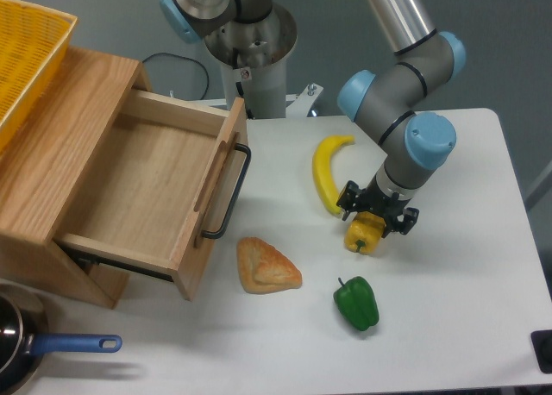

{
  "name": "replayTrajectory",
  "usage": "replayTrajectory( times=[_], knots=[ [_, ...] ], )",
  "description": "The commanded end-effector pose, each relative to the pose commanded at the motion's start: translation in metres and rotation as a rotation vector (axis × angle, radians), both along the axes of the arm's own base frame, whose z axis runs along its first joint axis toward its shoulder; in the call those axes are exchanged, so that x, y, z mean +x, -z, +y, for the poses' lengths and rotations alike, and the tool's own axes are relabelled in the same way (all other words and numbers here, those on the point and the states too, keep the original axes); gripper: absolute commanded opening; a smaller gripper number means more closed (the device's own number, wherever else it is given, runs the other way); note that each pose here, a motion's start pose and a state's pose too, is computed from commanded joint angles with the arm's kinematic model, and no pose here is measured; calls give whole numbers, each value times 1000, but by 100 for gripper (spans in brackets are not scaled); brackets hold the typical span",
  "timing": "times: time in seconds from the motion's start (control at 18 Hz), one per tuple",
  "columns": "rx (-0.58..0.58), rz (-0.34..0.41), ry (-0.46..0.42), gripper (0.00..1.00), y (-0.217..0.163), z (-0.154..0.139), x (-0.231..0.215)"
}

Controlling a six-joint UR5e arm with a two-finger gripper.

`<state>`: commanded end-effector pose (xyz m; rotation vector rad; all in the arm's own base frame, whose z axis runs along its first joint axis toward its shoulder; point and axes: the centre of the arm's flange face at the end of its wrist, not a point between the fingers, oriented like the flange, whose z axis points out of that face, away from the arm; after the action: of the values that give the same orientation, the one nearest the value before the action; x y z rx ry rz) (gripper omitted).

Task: Pick up the yellow pepper
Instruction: 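Lower the gripper around the yellow pepper and close on it, then lift the grasped yellow pepper up off the table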

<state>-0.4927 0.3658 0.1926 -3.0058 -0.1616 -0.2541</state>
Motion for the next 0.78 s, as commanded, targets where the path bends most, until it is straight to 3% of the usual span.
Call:
replayTrajectory(
  times=[0.39, 0.61, 0.78],
  knots=[
    [0, 5, 0, 32, -4, 0, -1],
    [9, 47, -1, 29, -24, 5, -12],
    [-57, 126, 15, 29, -55, 8, -23]
  ],
)
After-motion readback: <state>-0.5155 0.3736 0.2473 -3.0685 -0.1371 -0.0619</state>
